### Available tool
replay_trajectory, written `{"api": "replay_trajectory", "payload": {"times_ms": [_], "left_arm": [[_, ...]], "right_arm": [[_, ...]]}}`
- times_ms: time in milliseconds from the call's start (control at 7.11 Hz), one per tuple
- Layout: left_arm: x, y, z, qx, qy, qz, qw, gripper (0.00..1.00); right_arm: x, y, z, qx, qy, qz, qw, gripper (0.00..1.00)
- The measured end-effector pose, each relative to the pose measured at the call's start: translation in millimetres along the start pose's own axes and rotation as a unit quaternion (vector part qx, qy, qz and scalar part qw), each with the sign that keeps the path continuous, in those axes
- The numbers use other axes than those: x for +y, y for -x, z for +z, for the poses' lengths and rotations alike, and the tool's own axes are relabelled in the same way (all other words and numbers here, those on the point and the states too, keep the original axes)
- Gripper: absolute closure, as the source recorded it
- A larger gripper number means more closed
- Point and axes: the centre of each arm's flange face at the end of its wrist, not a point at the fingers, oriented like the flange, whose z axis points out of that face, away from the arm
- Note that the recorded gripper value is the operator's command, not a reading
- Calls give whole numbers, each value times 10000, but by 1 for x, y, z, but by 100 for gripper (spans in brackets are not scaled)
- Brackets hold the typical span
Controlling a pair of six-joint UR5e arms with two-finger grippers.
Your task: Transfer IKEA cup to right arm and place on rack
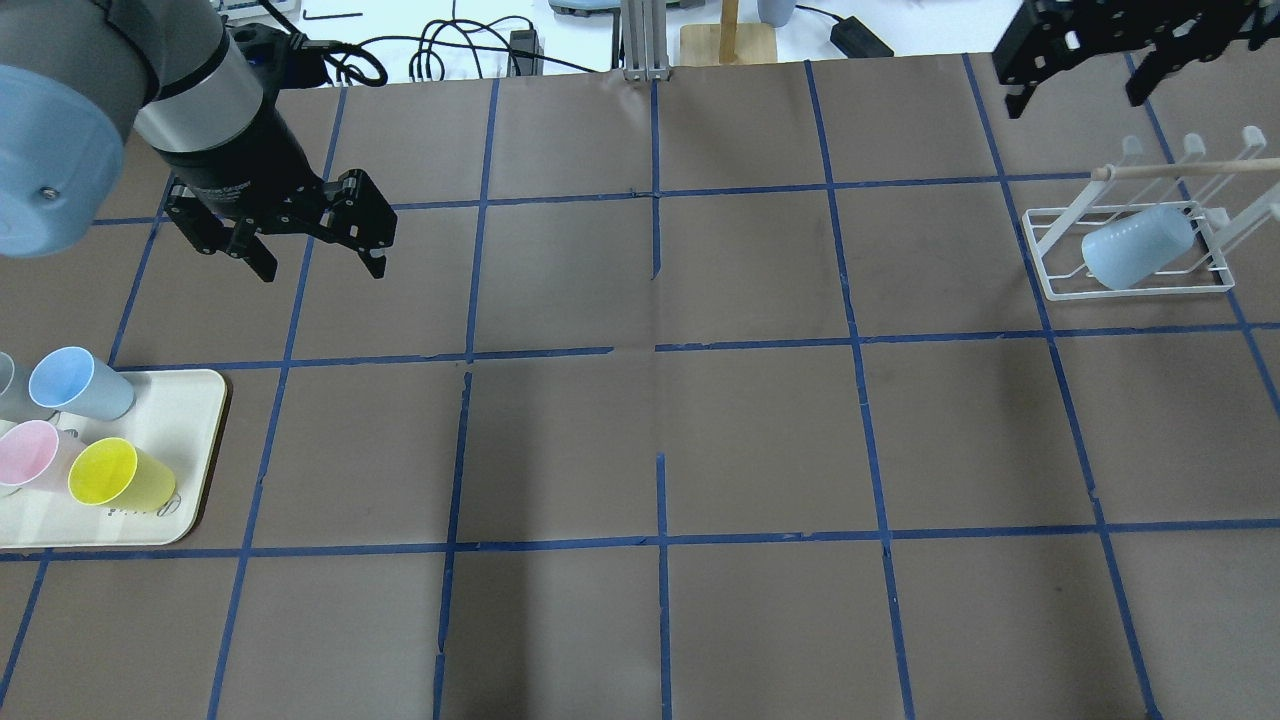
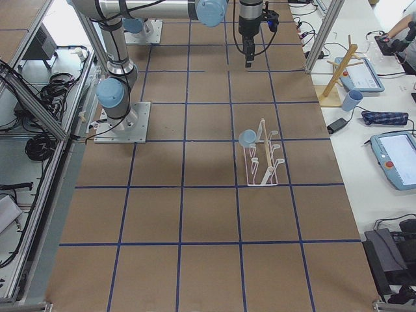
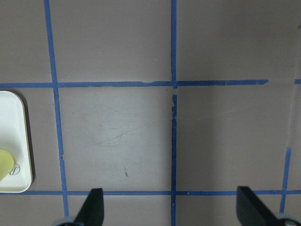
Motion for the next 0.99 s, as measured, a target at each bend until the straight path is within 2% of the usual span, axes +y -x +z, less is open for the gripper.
{"api": "replay_trajectory", "payload": {"times_ms": [422, 563, 985], "left_arm": [[3, 0, -1, 3, 27, 2, 10000, 0], [4, -1, -2, 3, 22, 5, 10000, 0], [7, -2, -5, 2, -6, 13, 10000, 0]], "right_arm": [[30, 52, -5, -315, 394, 415, 9979, 0], [37, 56, -6, -422, 460, 459, 9970, 0], [41, 58, -6, -456, 483, 496, 9966, 0]]}}
